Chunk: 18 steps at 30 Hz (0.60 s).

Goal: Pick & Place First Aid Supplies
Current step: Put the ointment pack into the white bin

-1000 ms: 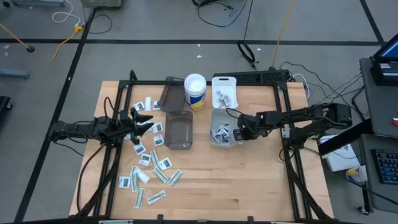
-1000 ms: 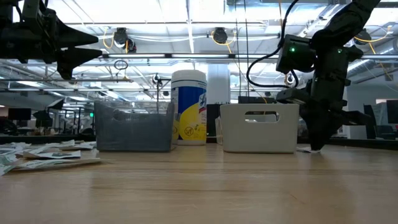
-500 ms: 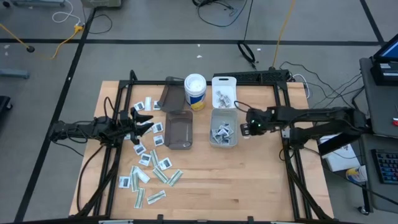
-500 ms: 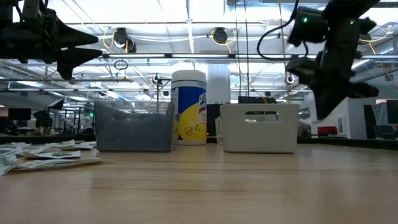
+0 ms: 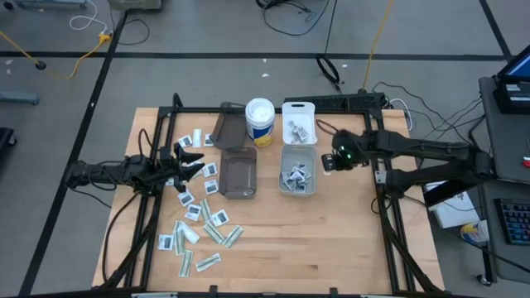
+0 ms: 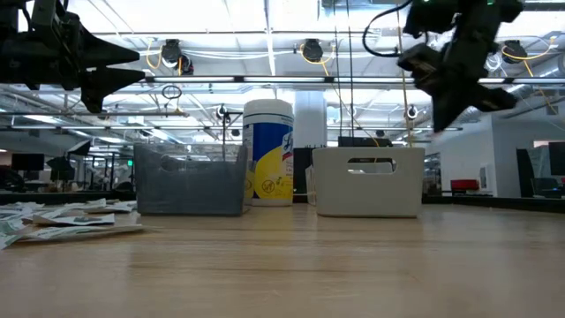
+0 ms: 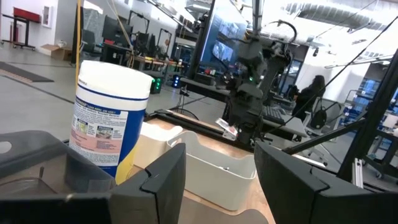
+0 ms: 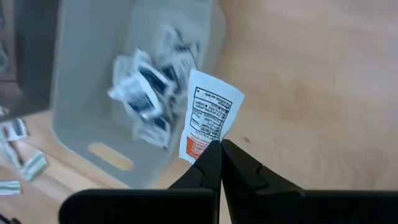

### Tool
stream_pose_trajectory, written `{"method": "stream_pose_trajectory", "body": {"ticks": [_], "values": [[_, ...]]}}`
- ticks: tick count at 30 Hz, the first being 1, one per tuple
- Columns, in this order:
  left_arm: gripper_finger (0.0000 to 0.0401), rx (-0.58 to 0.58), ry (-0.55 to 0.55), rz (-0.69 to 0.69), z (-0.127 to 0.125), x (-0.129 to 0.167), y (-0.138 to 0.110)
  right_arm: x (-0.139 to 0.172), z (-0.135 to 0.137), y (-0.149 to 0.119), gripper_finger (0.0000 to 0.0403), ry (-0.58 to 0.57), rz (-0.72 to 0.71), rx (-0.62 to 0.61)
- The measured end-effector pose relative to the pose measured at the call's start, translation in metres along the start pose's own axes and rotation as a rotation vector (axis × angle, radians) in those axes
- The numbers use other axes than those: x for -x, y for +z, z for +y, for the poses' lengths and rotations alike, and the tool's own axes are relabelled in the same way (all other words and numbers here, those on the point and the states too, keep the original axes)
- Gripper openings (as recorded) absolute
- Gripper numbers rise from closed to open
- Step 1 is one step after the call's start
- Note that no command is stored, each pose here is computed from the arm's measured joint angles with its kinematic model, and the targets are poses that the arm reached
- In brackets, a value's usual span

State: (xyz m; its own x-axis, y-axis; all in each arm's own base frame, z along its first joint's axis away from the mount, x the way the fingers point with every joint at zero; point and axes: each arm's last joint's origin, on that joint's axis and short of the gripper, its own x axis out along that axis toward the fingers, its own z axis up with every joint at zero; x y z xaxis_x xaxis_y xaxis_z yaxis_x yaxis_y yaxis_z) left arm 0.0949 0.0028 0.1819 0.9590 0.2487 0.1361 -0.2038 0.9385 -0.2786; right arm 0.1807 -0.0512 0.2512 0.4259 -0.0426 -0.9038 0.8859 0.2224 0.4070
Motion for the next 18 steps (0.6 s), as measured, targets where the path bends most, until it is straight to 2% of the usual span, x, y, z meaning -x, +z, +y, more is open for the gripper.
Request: {"method": "stream_pose_trajectory", "body": {"ticks": [6, 18], "values": [[0.0196, 0.0, 0.0, 0.0, 0.0, 0.0, 0.0, 0.004, 0.013, 0.041, 0.0, 0.011, -0.016, 0.022], [0.0196, 0.0, 0.0, 0.0, 0.0, 0.0, 0.0, 0.003, 0.043, 0.152, 0.0, 0.072, -0.047, 0.063]]}}
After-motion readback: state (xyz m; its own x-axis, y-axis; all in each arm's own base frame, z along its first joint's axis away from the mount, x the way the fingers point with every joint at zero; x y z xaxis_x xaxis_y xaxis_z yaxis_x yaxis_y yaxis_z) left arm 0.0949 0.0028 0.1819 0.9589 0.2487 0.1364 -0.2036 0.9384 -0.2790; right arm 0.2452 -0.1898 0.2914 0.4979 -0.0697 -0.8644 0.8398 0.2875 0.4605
